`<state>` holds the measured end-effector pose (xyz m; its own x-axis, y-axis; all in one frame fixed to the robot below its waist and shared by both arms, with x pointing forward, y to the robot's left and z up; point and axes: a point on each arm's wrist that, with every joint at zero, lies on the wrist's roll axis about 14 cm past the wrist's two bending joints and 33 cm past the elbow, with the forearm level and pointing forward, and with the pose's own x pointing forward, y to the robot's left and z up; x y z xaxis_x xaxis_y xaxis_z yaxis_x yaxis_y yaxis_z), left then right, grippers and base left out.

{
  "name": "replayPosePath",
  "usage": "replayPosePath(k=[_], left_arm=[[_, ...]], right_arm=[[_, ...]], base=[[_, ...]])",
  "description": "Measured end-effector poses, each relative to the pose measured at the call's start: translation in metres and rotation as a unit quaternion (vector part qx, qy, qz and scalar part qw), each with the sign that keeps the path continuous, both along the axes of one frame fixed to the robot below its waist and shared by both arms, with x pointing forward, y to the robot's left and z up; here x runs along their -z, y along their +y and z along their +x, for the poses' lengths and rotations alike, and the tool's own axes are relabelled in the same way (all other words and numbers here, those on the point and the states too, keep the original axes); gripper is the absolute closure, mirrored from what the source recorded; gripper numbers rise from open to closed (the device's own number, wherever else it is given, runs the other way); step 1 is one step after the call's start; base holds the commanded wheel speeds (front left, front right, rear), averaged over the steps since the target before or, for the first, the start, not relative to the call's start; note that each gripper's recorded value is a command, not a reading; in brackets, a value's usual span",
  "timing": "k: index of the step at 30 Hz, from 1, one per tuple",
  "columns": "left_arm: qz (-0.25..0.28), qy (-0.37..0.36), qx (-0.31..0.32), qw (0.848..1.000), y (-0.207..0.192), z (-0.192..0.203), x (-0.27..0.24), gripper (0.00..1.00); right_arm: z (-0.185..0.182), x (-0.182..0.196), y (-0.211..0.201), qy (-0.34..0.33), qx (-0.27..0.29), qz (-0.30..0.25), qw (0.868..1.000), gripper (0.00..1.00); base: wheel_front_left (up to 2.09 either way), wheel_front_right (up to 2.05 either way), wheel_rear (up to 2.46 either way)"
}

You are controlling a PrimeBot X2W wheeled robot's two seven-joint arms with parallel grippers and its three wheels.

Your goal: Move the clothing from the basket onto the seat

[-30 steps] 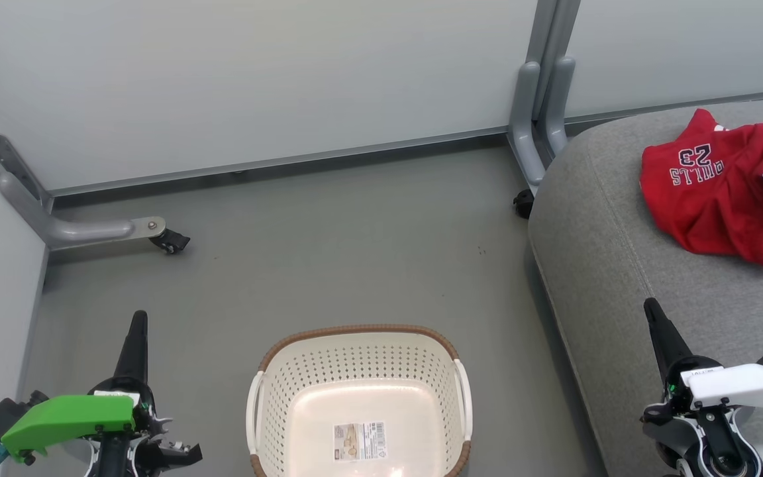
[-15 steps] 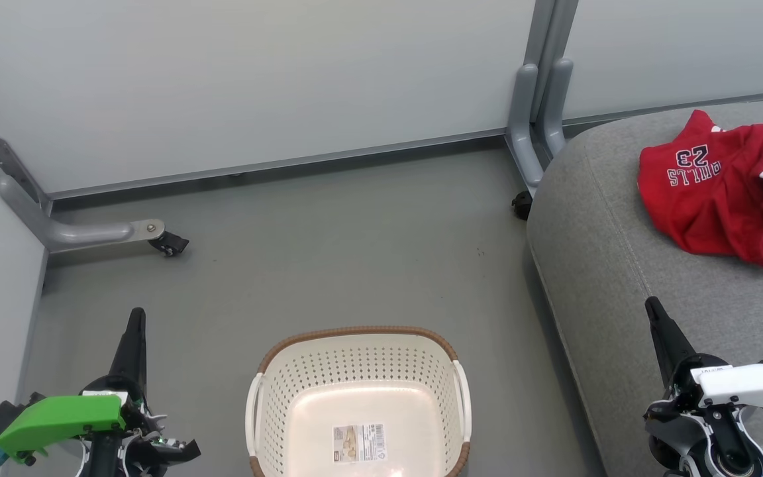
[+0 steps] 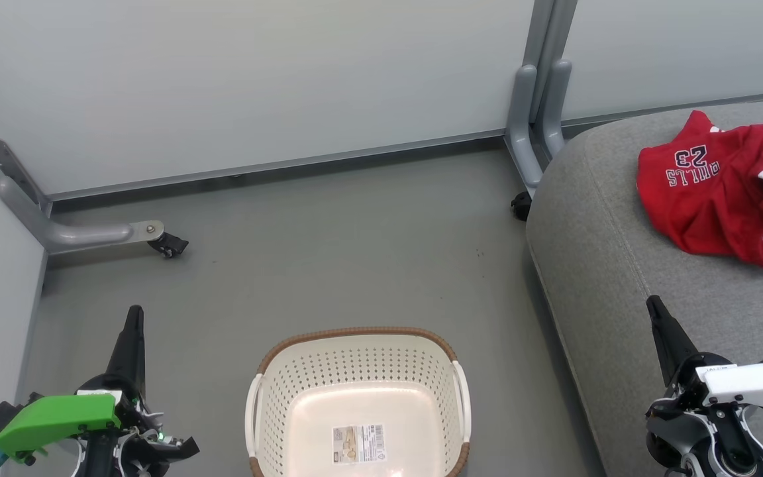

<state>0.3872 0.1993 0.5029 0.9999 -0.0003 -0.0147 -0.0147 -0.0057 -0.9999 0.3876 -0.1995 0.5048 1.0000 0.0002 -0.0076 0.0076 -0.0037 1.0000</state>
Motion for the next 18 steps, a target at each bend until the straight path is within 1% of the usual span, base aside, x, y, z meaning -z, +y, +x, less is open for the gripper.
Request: replayPosePath(k=[18], left_arm=[[0.000, 0.000, 0.000, 1.000, 0.0000, 0.0000, -0.0001, 1.00]], right_arm=[[0.0000, 0.0000, 0.0000, 0.000, -0.001, 0.001, 1.000, 1.00]], base=[[0.00, 0.00, 0.00]])
